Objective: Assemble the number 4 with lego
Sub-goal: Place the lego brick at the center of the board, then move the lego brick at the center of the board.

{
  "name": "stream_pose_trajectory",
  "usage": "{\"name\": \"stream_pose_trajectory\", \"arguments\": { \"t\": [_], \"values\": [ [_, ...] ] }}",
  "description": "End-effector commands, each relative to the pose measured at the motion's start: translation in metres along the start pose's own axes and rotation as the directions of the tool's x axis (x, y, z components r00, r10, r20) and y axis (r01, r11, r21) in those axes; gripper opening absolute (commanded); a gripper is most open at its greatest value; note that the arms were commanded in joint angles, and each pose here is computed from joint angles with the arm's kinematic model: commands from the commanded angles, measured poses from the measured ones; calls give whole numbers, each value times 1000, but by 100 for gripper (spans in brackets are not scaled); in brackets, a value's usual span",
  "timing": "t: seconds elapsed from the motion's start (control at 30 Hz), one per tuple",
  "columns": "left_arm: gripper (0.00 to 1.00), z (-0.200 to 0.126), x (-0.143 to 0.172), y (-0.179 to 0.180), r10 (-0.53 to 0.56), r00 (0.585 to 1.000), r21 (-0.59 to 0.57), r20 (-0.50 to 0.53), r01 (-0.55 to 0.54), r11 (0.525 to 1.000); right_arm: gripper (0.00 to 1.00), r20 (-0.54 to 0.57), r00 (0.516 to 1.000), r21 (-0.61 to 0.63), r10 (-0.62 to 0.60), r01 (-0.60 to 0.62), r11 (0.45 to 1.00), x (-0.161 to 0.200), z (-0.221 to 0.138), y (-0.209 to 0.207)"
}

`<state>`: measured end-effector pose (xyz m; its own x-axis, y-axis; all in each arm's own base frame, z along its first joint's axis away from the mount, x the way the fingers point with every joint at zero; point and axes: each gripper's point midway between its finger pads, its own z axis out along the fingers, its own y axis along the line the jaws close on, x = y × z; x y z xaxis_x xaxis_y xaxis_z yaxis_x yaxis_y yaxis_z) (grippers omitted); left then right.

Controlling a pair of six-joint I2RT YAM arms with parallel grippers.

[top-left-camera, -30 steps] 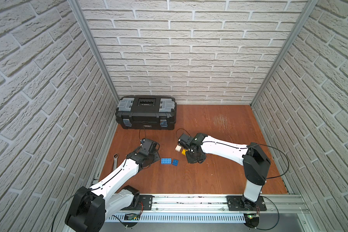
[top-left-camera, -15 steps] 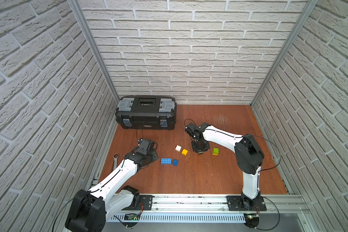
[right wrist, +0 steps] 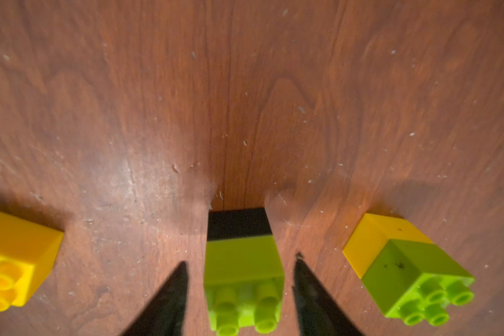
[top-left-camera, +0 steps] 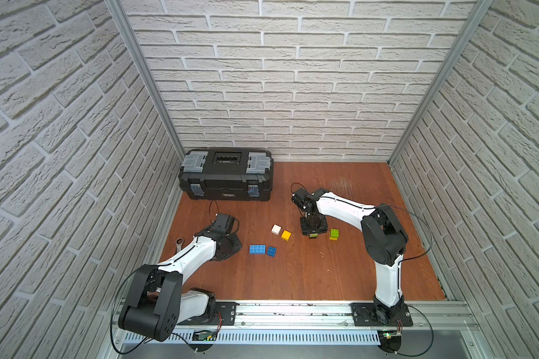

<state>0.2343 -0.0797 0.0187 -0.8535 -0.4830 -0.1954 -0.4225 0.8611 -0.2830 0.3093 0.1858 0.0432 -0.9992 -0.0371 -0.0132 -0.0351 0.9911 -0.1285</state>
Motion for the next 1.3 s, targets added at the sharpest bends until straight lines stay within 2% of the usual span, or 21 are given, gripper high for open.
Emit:
{"name": "stream_pose_trajectory", "arguments": {
  "t": [0.0, 0.17, 0.3, 0.37, 0.67, 0.93, 1.27],
  "values": [
    [24, 8, 10, -15, 39, 998, 48, -46, -37, 998, 69, 104, 995, 2, 0, -1, 1000, -4, -51, -6],
    [20, 14, 15, -23, 90, 993, 38, -79, -87, 995, 66, 175, 985, -2, -8, 9, 1000, 7, -78, -3],
    [18, 13, 24, -31, 128, 986, 49, -103, -123, 991, 58, 202, 978, -7, -42, 44, 999, 19, -88, 12],
    [18, 12, 29, -31, 138, 985, 47, -107, -134, 990, 57, 214, 976, -16, -50, 55, 998, 24, -91, 19],
    [16, 14, 34, -37, 176, 977, 56, -122, -170, 984, 52, 228, 972, -28, -63, 71, 997, 26, -93, 32],
    [15, 15, 43, -54, 261, 957, 54, -124, -256, 965, 51, 219, 975, -33, -47, 56, 998, 34, -88, 29],
    [15, 13, 51, -64, 272, 954, 66, -125, -265, 962, 50, 210, 976, -26, -54, 61, 998, 46, -82, 32]
  ]
}}
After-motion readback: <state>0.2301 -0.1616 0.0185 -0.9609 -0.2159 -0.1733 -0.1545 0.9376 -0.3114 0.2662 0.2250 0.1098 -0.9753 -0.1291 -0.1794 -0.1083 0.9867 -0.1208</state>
